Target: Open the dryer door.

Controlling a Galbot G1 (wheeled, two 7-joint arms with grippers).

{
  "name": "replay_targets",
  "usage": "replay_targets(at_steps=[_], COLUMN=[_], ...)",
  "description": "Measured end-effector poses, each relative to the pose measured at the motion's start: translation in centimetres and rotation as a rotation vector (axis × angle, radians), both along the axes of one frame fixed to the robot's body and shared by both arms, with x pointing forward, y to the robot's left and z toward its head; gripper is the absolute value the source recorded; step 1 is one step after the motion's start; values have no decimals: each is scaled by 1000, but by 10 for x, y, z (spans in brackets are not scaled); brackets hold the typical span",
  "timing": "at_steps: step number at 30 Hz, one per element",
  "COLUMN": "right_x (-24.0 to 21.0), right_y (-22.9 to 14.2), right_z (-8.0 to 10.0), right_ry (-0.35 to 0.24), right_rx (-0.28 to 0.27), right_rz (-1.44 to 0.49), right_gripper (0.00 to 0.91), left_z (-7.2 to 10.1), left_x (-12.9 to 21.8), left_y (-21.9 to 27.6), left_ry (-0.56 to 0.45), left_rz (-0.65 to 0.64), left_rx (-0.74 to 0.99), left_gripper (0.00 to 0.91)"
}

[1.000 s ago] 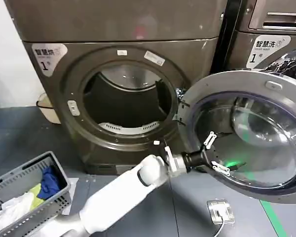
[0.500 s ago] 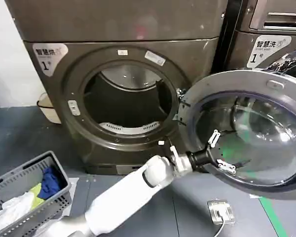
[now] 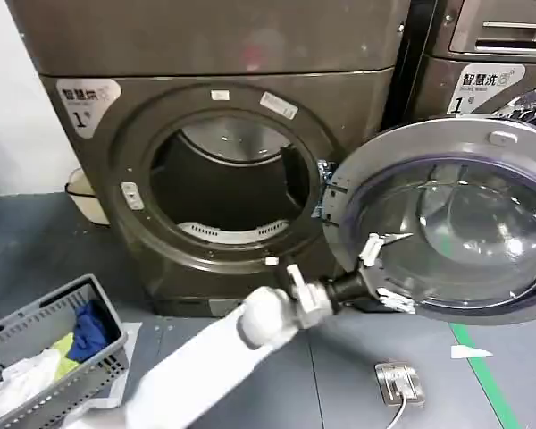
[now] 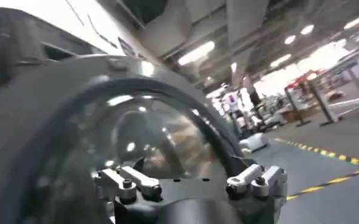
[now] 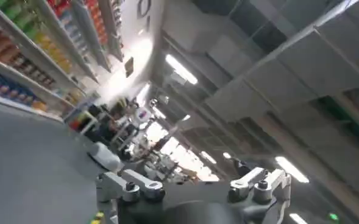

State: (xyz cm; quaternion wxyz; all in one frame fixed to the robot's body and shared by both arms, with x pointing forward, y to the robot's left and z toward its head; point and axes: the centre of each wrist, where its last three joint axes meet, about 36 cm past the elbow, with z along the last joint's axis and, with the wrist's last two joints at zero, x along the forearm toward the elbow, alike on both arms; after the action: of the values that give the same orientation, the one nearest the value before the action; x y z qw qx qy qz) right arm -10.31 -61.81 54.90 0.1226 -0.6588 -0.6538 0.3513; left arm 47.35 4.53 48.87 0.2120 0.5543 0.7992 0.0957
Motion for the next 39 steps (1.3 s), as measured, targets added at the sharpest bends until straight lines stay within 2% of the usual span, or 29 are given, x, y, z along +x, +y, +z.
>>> replay_targets(at_steps=[6,10,16,21,30,33,39], right_x=[21,42,67,84,110,115,117], right_y=[2,4,5,3,7,8,8], right_z=[4,8,10,8,-2,-6,-10], right_ry=[-38,-64,-112,-145,-203,-209,-207], right_rx=[20,13,10,28,80,92,100], right_rz=[39,92,160,202,265,281,289], right_gripper=[907,907,907,907,907,907,907], left_z=[19,27,34,43,66,72,85], left_x=[-33,-61,-95,-116,-118,-115,-103], left_y=[76,129,191,233,285,300,326], left_ry=[52,90,304,523,868,981,1216], left_rz=[139,299,597,842,1252,1340,1420], left_rx=[2,53,119,136,166,127,49], left_gripper=[907,907,907,907,907,907,907])
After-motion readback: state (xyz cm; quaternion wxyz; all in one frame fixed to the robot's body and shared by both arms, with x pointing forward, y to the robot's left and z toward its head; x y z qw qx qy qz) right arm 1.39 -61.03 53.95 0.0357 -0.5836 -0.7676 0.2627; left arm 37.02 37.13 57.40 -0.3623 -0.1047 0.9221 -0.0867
